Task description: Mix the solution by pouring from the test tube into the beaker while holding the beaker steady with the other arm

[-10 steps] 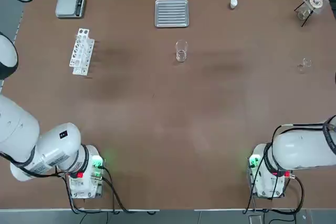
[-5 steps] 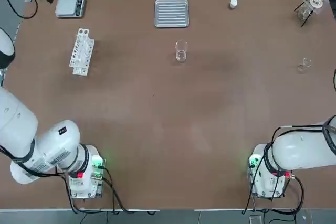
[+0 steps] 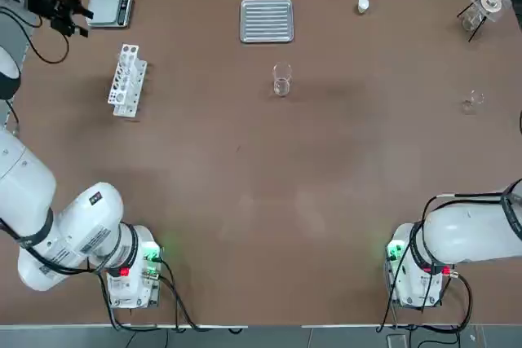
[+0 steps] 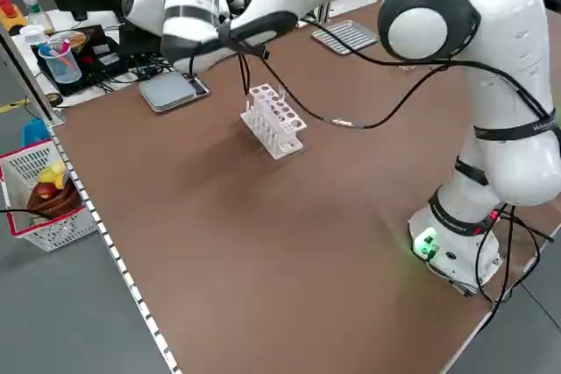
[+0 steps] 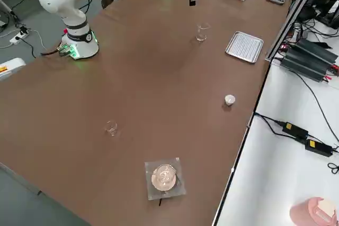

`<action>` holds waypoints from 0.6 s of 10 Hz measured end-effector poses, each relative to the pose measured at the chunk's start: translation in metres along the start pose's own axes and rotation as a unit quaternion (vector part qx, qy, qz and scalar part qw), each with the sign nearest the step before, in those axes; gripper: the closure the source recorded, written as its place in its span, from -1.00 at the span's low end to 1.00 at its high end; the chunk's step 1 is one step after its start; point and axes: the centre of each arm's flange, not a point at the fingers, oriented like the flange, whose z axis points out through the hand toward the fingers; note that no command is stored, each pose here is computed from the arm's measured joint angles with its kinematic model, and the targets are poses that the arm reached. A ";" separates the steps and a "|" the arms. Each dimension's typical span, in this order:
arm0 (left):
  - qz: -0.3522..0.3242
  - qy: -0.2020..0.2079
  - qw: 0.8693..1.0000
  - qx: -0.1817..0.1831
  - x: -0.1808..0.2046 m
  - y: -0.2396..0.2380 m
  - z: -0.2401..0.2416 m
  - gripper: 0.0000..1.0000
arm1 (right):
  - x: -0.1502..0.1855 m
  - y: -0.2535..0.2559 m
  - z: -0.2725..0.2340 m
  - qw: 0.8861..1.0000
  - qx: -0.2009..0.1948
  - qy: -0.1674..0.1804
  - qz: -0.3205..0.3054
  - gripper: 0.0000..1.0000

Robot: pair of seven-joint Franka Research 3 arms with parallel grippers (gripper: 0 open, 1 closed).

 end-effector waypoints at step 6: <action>0.077 0.082 0.993 -0.028 -0.058 -0.006 0.025 -0.99 | -0.011 0.035 0.148 0.976 0.096 0.098 -0.168 -1.00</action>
